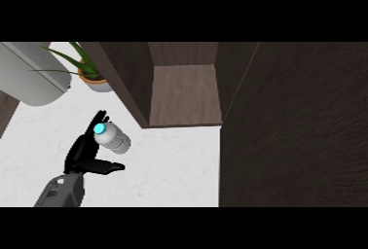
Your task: Pick up the bottled water, place it into the cabinet and close the cabinet
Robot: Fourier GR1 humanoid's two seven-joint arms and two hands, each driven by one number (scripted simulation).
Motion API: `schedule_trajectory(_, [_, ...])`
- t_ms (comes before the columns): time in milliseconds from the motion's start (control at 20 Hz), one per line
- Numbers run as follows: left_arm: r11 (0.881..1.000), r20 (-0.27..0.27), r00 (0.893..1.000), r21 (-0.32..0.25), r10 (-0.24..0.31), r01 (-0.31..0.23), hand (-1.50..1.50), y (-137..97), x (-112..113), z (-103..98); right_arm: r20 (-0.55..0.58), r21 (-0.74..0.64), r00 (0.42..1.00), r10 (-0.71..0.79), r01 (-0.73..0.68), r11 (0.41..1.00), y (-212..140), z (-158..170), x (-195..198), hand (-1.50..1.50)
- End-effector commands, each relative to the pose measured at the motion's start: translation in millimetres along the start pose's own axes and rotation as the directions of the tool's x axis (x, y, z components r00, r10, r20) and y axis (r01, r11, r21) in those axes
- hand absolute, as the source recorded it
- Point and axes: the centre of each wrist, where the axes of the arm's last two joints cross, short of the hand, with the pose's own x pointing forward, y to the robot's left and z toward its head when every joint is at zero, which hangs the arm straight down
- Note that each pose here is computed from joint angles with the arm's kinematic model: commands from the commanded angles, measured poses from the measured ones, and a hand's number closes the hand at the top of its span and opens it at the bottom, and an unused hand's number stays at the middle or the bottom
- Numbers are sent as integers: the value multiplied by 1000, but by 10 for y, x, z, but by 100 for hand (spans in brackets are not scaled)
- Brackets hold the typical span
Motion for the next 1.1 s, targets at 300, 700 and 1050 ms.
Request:
schedule_trajectory(300, [991, 46, 992, -69, 118, -115, 150, 21, -223, 28, 58, 31, 998, -34, 32, 999, 141, 124, 372, -150])
schedule_trajectory(700, [952, 61, 953, -95, 296, -290, 150, -117, -184, -169, 77, 33, 997, -19, 17, 999, 76, 178, 344, -150])
schedule_trajectory(1050, [963, 164, 949, -60, 268, -261, 150, 47, -221, 16, 75, 11, 997, -15, 14, 1000, 135, 142, 422, -150])
